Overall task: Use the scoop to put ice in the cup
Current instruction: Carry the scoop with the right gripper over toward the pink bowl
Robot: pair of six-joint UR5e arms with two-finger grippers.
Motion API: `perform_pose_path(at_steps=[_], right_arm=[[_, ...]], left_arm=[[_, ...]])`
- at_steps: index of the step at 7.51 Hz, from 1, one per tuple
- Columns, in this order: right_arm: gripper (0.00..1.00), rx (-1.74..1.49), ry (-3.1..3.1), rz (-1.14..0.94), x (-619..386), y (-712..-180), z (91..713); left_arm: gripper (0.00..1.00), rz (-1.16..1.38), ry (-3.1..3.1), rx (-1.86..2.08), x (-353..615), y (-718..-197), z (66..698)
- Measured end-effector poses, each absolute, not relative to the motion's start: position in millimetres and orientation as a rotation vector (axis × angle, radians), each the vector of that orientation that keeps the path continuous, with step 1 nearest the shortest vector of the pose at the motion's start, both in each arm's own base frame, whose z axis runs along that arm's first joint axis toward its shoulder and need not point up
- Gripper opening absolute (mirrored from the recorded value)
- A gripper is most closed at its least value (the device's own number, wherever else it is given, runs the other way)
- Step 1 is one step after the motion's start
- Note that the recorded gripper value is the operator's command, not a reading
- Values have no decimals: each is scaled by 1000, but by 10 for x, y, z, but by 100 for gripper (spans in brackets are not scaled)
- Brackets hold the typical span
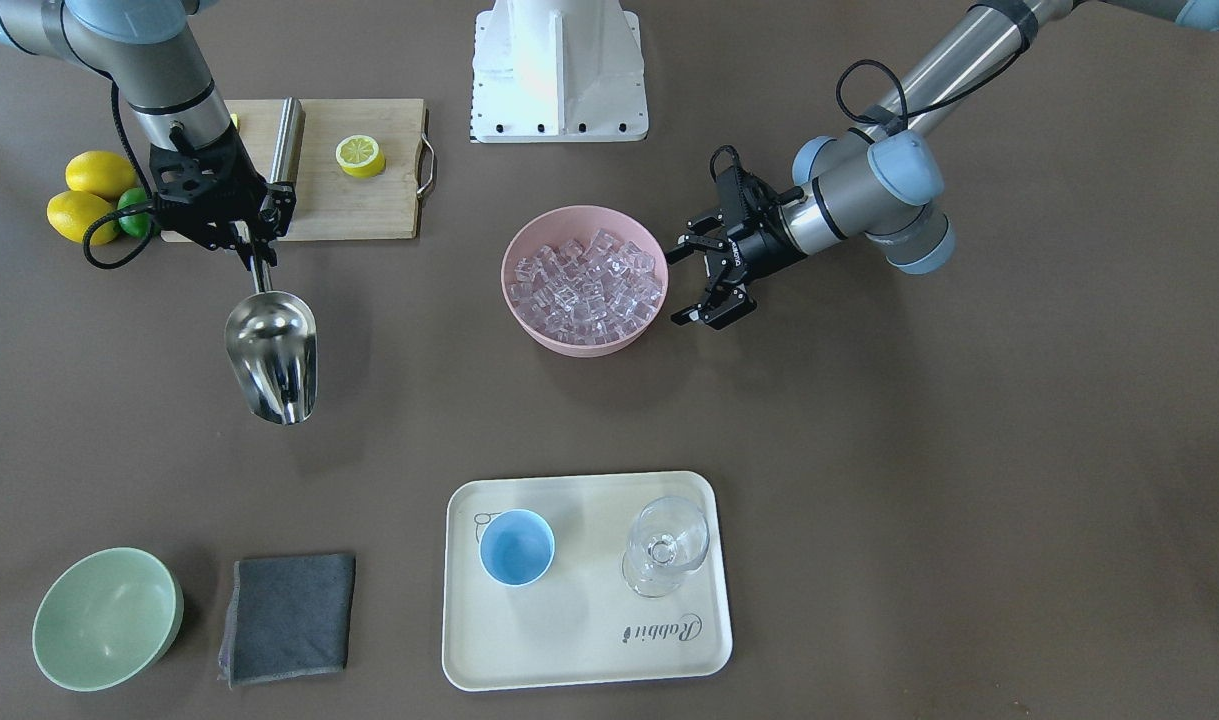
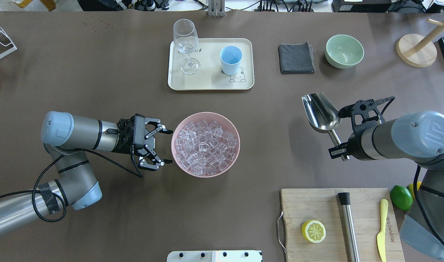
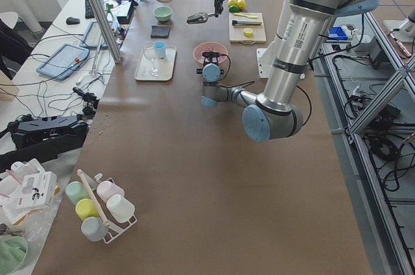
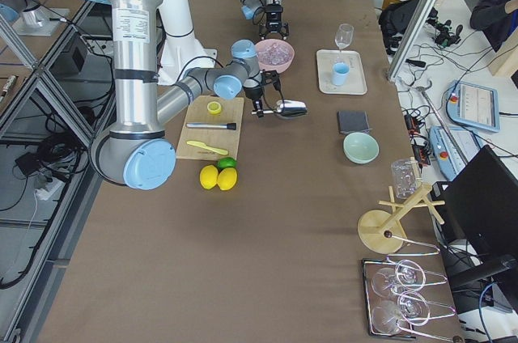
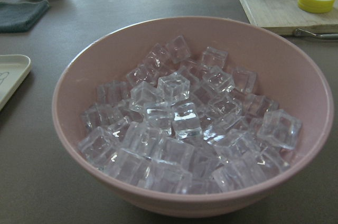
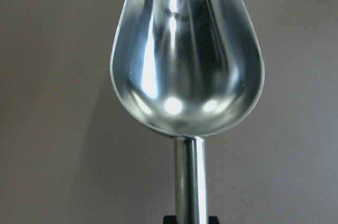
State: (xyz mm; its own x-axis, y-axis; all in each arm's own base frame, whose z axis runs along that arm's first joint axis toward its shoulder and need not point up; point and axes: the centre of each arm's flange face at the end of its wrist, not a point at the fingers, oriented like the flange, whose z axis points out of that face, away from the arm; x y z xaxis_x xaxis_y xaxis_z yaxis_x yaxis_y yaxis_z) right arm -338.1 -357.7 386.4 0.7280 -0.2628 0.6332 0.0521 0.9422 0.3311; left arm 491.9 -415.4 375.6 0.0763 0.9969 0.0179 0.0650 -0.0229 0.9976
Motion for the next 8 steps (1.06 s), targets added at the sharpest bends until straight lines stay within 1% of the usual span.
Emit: perform_pose_path(at_steps=[2, 5, 6, 8], right_arm=[[0, 358, -720, -239, -2961, -3961, 3765], [0, 382, -595, -352, -2220, -4838, 3555], [0, 368, -568, -421, -2026, -4977, 3526], [0, 372, -579, -634, -1781, -5048, 3488]], left_arm=[[98, 1134, 1192, 1308, 4908, -4152, 3754], [98, 1133, 1193, 1309, 4897, -4151, 3749], [98, 1133, 1194, 1309, 4892, -4153, 3748], [98, 1133, 1196, 1311, 4884, -4151, 3750]])
